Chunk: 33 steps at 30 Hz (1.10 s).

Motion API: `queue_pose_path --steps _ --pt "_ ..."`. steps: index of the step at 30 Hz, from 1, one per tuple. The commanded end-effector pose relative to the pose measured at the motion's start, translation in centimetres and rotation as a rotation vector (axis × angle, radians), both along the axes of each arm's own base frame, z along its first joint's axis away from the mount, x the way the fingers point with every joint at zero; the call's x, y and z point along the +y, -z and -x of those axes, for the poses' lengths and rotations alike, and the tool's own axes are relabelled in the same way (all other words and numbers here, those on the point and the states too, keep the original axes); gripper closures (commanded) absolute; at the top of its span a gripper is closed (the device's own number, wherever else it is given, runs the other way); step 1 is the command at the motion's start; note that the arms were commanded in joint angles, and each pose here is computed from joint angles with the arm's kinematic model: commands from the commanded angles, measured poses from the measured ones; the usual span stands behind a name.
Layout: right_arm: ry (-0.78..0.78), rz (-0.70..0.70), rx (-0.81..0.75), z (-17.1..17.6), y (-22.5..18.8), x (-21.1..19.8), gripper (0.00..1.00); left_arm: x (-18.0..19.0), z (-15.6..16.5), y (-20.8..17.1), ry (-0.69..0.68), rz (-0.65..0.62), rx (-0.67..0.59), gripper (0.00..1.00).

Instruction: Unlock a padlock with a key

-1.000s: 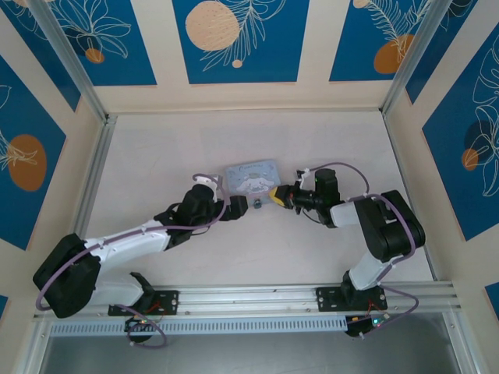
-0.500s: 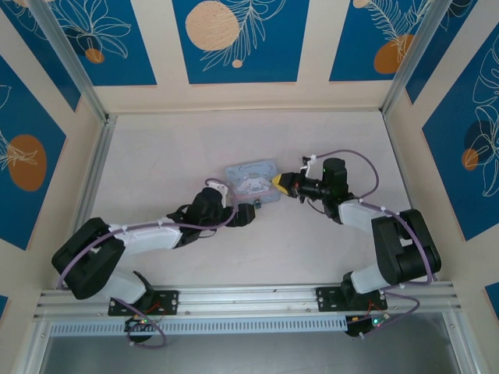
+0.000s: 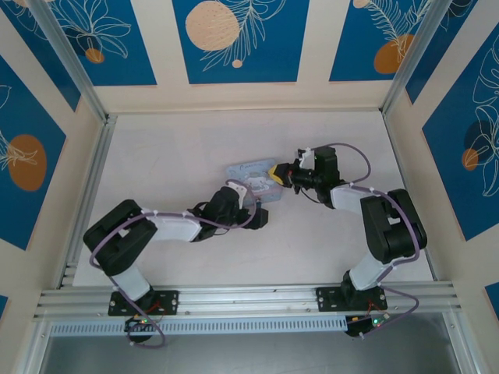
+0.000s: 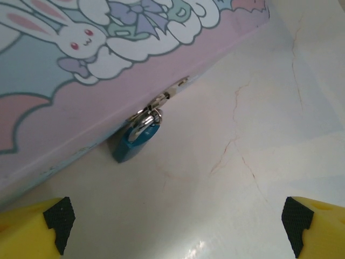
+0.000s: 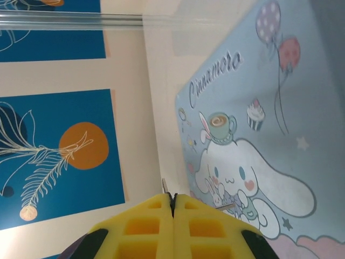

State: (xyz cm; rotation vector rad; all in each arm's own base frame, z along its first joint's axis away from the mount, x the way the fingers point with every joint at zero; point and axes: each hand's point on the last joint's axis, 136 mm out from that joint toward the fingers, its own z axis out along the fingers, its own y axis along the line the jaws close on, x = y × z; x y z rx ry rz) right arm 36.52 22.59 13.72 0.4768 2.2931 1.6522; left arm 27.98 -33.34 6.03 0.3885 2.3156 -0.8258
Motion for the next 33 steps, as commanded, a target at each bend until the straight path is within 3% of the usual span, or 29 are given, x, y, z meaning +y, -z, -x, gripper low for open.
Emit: queue_pose_path --steps 1,23,33 --pt "0.003 -0.006 0.008 -0.6 -0.2 0.8 1.0 -1.9 -0.4 -0.5 0.076 0.01 -0.062 0.0" --pt "0.048 0.013 0.107 -1.4 3.1 0.9 1.0 -2.0 -3.0 2.9 -0.023 -0.117 -0.209 0.0" --pt "0.059 0.016 0.131 -1.5 4.2 0.9 1.0 -6.0 -3.8 0.7 0.032 0.021 -0.2 0.0"
